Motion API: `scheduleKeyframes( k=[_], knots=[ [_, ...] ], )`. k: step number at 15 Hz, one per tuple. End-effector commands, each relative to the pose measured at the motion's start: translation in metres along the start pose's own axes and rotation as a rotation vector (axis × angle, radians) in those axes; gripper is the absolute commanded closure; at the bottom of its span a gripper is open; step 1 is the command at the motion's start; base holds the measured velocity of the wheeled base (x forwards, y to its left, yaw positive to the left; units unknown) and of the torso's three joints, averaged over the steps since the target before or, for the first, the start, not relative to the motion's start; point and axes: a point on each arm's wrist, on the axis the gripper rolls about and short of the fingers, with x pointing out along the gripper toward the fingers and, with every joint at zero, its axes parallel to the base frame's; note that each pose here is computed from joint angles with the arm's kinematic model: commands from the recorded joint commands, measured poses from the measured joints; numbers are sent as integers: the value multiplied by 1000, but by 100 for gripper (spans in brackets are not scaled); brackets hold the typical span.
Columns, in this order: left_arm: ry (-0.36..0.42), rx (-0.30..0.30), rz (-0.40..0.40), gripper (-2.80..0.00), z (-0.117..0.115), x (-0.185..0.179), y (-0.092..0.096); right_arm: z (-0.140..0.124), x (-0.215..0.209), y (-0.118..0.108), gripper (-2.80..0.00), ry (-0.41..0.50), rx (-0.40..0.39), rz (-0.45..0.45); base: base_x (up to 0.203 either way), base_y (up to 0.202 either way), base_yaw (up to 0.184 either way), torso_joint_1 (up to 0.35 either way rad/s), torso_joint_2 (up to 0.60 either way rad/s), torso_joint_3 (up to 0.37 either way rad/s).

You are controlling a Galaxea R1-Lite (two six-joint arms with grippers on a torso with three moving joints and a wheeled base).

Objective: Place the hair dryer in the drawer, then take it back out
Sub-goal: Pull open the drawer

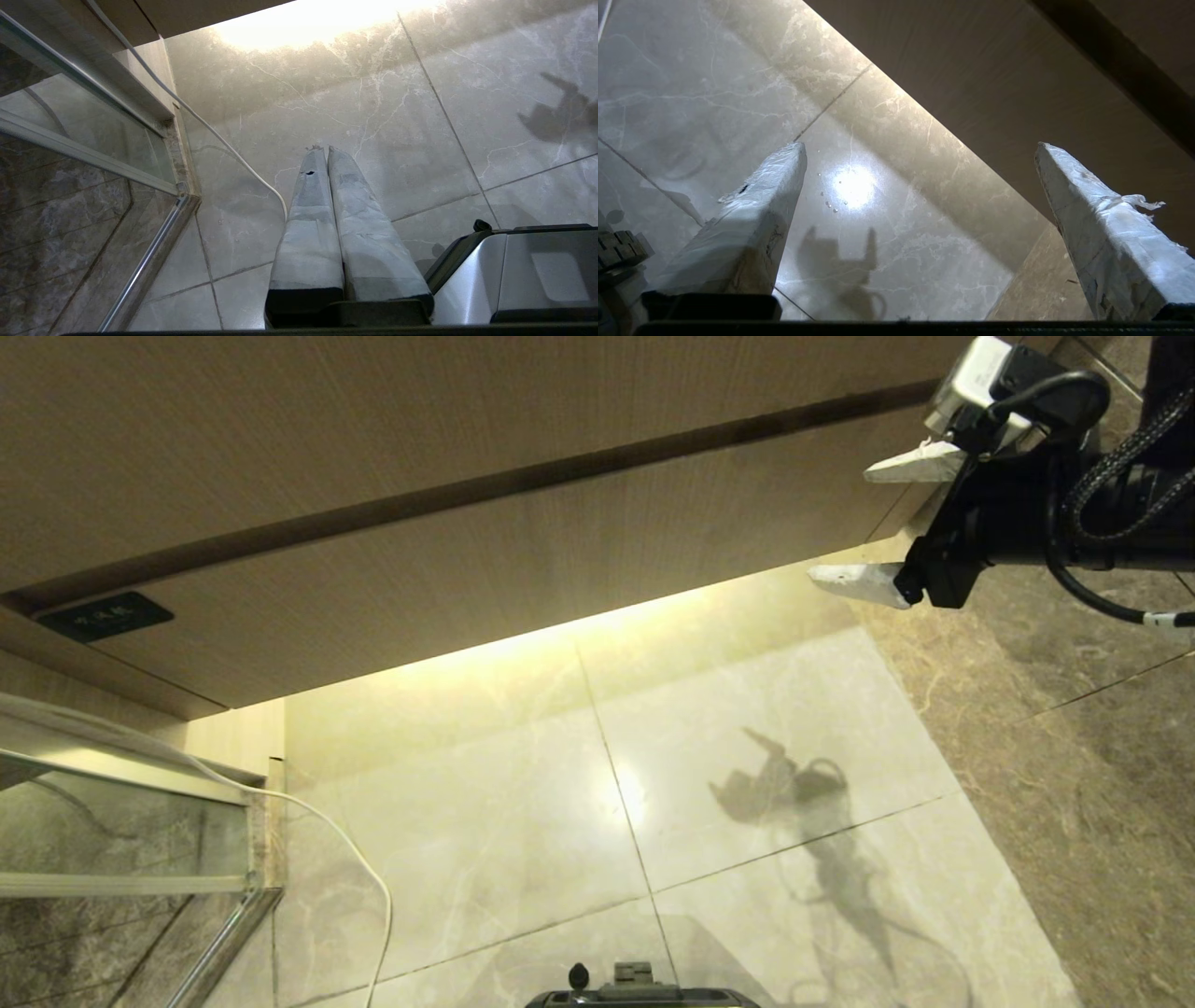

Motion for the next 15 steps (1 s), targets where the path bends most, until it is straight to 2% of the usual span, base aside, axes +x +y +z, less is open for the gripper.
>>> scheduleKeyframes(
  k=[1, 8, 15],
  knots=[
    [2, 0, 1, 0, 0, 0, 0, 4, -7, -1, -280, -13, -8, -8, 0, 0, 0, 0, 0, 0],
    [1, 0, 1, 0, 0, 0, 0, 2, -18, 4, -280, -4, -6, -2, 0, 1, -9, 1, 1, 1],
    [2, 0, 1, 0, 0, 0, 0, -1, -21, 9, -280, 3, -4, 7, -1, 8, -180, 2, 4, -1]
  ],
)
